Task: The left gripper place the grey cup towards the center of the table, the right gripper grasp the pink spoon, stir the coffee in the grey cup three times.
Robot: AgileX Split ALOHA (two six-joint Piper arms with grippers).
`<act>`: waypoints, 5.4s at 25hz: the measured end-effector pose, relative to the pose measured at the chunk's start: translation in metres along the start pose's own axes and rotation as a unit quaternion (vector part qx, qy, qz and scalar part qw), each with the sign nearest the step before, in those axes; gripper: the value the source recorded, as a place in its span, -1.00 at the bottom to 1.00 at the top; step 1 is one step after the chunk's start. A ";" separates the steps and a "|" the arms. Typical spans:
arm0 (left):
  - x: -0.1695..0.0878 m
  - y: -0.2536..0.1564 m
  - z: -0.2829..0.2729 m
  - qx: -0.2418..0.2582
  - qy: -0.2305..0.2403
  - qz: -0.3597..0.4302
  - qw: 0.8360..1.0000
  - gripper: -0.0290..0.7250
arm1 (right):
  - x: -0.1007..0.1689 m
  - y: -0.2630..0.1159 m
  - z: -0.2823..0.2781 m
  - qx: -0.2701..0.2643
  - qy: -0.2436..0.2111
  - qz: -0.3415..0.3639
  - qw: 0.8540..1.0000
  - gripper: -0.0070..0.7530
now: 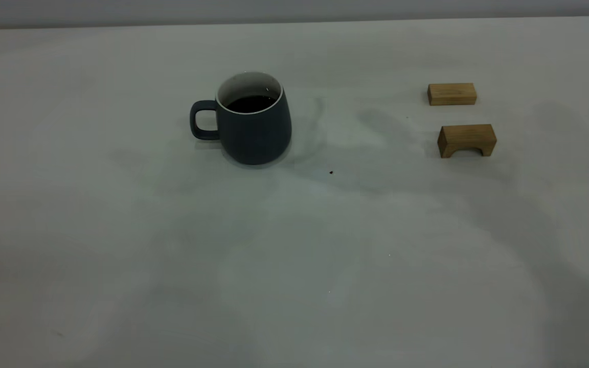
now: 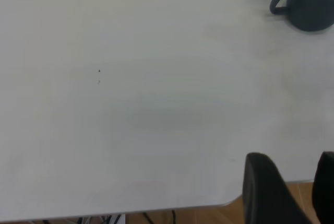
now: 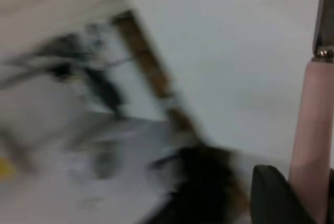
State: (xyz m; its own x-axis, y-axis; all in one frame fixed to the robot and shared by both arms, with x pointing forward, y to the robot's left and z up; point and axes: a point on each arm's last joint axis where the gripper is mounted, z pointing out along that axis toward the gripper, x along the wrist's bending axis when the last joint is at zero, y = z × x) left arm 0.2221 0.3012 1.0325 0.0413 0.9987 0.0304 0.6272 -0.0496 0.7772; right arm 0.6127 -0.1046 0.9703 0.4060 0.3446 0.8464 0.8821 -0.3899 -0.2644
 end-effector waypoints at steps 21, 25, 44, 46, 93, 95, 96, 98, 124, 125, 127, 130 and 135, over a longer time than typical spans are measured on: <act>0.000 0.000 0.000 0.000 0.000 0.000 1.000 -0.13 | -0.034 0.027 0.120 0.039 0.032 0.457 0.888 -0.62; 0.000 0.000 0.000 0.000 0.000 0.000 1.000 -0.13 | -0.057 0.041 0.139 0.032 0.020 0.495 0.868 -0.62; 0.000 0.000 0.000 0.000 0.001 0.000 1.000 -0.13 | -0.067 0.073 0.135 0.034 -0.018 0.540 0.841 -0.62; 0.000 0.000 0.000 0.000 0.001 0.000 1.000 -0.13 | -0.065 0.068 0.138 0.042 -0.015 0.505 0.862 -0.62; 0.000 0.000 0.000 0.000 0.001 0.000 1.000 -0.13 | -0.065 0.068 0.127 0.102 -0.017 0.332 0.938 -0.62; 0.000 0.000 0.000 0.000 0.001 0.000 1.000 -0.13 | -0.068 0.069 0.124 0.104 -0.028 0.275 0.955 -0.62; 0.000 0.000 0.000 0.000 0.001 0.000 1.000 -0.13 | -0.069 0.069 0.124 0.105 -0.030 0.252 0.962 -0.62; 0.000 0.000 0.000 0.000 0.001 0.000 1.000 -0.13 | -0.070 0.068 0.124 0.108 -0.031 0.221 0.969 -0.62; 0.000 0.000 0.000 0.000 0.001 0.000 1.000 -0.13 | -0.070 0.055 0.129 0.129 -0.068 0.275 0.950 0.48; 0.000 0.000 0.000 0.000 0.001 0.000 1.000 -0.13 | -0.069 0.053 0.127 0.133 -0.074 0.256 0.955 0.59; 0.000 0.000 0.000 0.000 0.001 0.000 1.000 -0.13 | -0.059 0.048 0.119 0.139 -0.092 0.197 0.966 0.73; 0.000 0.000 0.000 0.000 0.001 0.000 1.000 -0.13 | -0.026 0.034 0.095 0.142 -0.114 0.094 0.979 0.77; 0.000 0.000 0.000 0.000 0.001 0.000 1.000 -0.13 | 0.037 0.003 0.038 0.109 -0.149 -0.067 0.980 0.56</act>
State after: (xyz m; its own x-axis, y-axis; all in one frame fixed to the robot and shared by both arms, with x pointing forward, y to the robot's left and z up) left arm 0.2221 0.3013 1.0325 0.0408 0.9987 0.0313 0.6273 -0.0500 0.7772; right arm 0.6398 -0.0609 0.9833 0.3067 0.6276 0.7156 0.9489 -0.1431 -0.2811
